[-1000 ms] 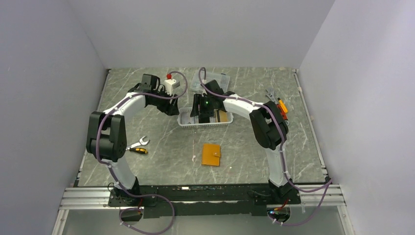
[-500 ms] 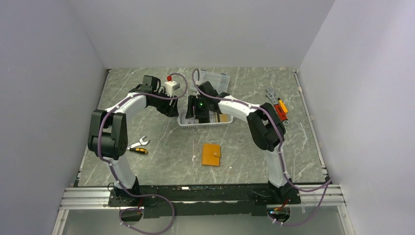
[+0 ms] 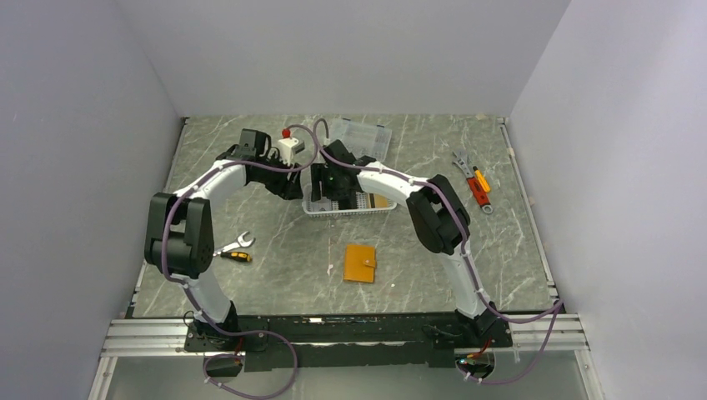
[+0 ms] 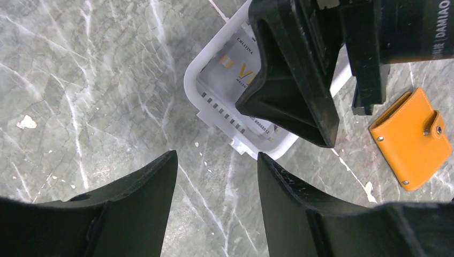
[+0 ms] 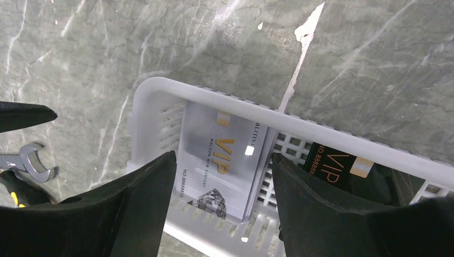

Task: Put the credit cards into the card holder
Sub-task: Move the storage box to the center of the board.

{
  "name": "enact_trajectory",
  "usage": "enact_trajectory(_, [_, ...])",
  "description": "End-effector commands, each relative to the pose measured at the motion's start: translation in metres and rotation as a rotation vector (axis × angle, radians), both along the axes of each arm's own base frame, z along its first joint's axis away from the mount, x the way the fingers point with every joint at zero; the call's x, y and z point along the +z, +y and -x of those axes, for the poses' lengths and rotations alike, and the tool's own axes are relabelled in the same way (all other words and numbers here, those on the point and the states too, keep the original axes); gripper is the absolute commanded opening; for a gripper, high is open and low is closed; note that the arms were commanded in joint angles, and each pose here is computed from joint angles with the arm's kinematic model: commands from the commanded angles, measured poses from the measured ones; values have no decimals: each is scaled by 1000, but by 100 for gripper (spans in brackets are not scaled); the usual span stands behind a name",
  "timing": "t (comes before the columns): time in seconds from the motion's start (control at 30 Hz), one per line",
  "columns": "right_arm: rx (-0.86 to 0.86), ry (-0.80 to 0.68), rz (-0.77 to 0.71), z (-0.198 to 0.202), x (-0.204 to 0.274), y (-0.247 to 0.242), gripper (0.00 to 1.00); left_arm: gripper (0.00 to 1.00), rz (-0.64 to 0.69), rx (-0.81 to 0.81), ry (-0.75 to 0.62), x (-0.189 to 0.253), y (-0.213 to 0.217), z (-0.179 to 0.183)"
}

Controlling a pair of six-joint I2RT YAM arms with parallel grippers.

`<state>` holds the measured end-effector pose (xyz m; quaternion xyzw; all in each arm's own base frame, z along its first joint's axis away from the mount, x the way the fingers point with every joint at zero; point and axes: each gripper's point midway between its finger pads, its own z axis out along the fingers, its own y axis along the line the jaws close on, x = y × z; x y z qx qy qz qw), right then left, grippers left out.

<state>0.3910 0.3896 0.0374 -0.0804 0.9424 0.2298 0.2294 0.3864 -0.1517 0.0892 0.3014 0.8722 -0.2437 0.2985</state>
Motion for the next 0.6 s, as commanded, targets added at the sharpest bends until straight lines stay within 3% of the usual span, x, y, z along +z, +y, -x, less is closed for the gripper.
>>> enact_trajectory(0.0, [-19,-6,53,3,1,-7,69,61,47,0,-48,25,-1,1])
enact_trajectory(0.17, [-36,30,61,12,-21,-5,68,63,115,44,3,32,9,4])
enact_trajectory(0.3, [-78,31,106,16,-36,-15,59,63,152,78,34,34,24,6])
enact_trajectory(0.57, [-153,1,100,11,-34,-30,3,63,148,92,35,32,35,13])
